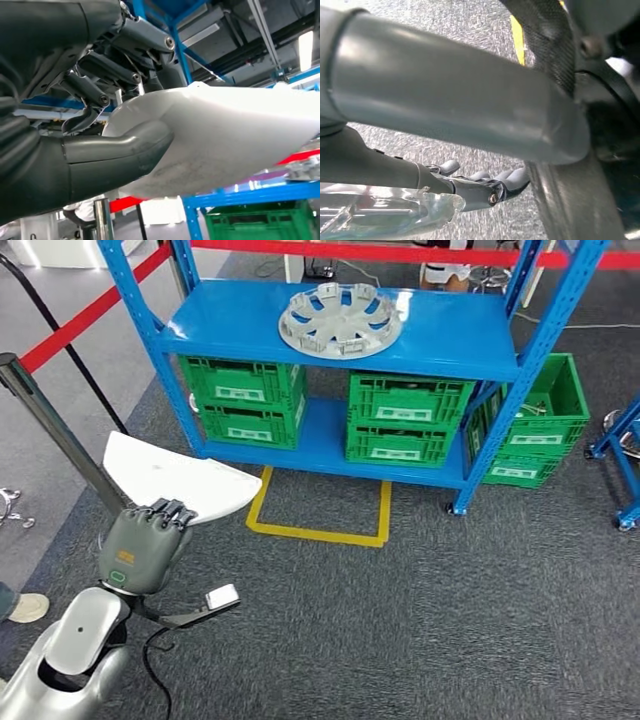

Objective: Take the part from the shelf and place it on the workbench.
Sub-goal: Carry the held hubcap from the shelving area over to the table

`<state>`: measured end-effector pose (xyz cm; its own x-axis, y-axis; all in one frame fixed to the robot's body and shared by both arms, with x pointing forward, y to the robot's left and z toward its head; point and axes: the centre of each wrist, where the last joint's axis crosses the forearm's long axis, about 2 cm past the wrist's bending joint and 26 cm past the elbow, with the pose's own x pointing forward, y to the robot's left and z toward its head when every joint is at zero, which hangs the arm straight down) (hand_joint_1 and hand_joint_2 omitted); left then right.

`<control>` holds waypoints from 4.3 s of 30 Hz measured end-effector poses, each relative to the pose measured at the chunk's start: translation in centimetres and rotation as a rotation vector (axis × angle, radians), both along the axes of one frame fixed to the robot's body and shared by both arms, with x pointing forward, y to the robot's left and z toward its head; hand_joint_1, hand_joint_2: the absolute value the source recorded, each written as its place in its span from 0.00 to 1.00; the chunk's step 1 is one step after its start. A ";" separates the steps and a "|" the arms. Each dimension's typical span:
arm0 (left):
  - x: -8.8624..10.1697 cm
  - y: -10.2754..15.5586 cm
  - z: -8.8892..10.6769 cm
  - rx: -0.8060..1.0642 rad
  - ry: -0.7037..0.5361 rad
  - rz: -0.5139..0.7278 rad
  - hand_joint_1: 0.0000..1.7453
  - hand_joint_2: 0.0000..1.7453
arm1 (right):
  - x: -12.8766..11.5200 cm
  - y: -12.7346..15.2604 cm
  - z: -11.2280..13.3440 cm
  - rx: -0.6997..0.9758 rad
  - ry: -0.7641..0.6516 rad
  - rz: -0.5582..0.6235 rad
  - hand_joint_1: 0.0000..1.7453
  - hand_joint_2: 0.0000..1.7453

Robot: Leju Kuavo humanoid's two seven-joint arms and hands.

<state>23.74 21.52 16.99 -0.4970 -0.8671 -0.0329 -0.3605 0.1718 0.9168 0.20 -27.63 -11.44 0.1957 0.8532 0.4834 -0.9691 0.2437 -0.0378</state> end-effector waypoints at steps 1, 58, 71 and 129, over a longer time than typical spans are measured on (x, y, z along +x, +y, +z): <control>0.0 0.0 0.0 0.001 0.000 0.000 1.00 1.00 | 0.0 0.0 0.0 0.003 0.003 -0.001 0.00 0.00; 0.4 1.6 -0.4 -0.009 0.024 0.053 1.00 1.00 | -0.4 1.7 0.2 -0.031 -0.035 -0.068 0.00 0.00; 0.4 1.9 -0.5 -0.003 0.027 0.057 1.00 1.00 | -0.6 2.0 0.2 -0.031 -0.020 -0.134 0.00 0.00; 0.5 2.0 -0.5 -0.025 0.079 0.081 1.00 1.00 | -0.5 3.6 0.4 -0.011 0.029 -0.454 0.00 0.00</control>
